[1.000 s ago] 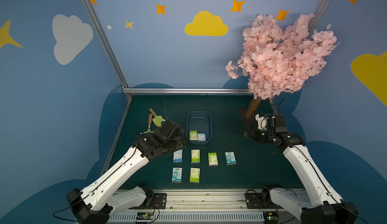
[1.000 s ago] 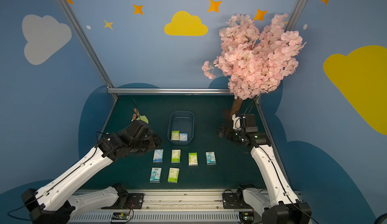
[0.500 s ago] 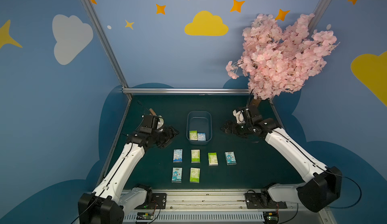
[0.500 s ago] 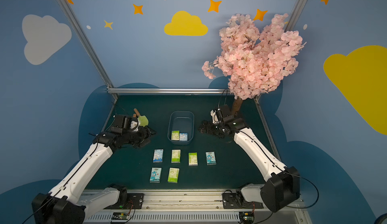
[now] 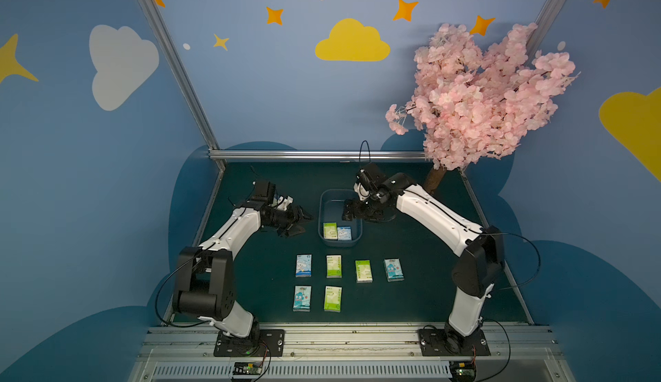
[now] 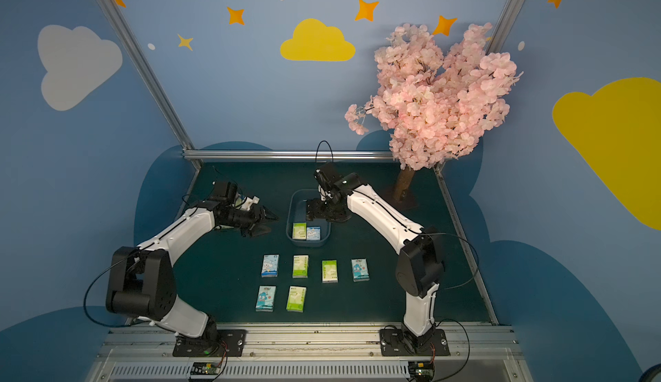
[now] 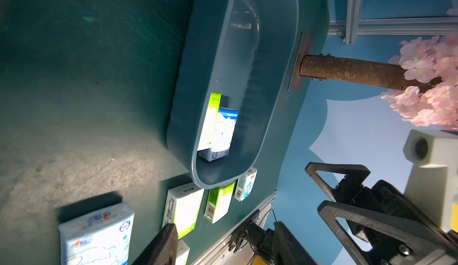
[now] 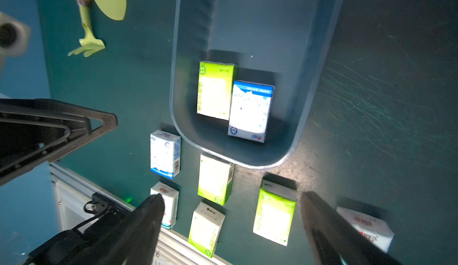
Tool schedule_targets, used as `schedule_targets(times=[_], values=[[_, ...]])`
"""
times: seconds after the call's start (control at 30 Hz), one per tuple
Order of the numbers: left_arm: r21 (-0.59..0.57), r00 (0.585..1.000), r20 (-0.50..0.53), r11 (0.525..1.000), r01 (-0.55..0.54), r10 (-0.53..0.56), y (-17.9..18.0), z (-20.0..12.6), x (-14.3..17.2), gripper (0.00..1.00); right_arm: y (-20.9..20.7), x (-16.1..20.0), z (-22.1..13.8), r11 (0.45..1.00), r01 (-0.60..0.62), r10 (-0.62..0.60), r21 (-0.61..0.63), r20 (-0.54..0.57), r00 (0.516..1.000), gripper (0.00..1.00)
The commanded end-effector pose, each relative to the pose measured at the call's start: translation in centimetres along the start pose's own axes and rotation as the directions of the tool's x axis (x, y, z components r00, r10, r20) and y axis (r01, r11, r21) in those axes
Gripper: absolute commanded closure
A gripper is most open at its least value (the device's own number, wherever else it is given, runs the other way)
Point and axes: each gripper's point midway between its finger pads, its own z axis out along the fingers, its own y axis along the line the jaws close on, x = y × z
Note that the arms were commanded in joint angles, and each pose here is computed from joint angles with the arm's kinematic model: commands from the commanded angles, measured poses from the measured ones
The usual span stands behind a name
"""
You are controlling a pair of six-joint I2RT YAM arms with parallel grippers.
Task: Take the pocket tissues out of the storage box
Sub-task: Pick up the pocket tissues from the storage box.
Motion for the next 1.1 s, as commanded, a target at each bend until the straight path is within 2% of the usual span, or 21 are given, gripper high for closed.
schedule_targets(times=[0.0, 0.27, 0.63, 1.07], values=[[0.042, 0.997, -0.061, 0.998, -0.048, 0.051, -0.4, 0.9, -0.1, 0.4, -1.2, 2.0, 0.9, 0.989, 0.064, -0.042, 0.131, -0.164, 0.985, 0.11], [0.023, 0.989, -0.139, 0.998, -0.05, 0.053, 0.7, 3.6, -0.3, 0.42, -0.5, 1.6, 4.8, 0.984, 0.063, -0.025, 0.168, -0.219, 0.975, 0.13], [0.009, 0.978, -0.205, 0.999, -0.046, 0.047, 1.8, 5.7, 0.1, 0.48, -2.0, 1.8, 8.8, 0.971, 0.049, 0.016, 0.233, -0.267, 0.963, 0.26], [-0.01, 0.972, -0.23, 0.999, -0.04, 0.036, 2.2, 7.2, 0.3, 0.59, -4.1, 2.4, 12.1, 0.952, 0.066, 0.034, 0.298, -0.319, 0.947, 0.27]])
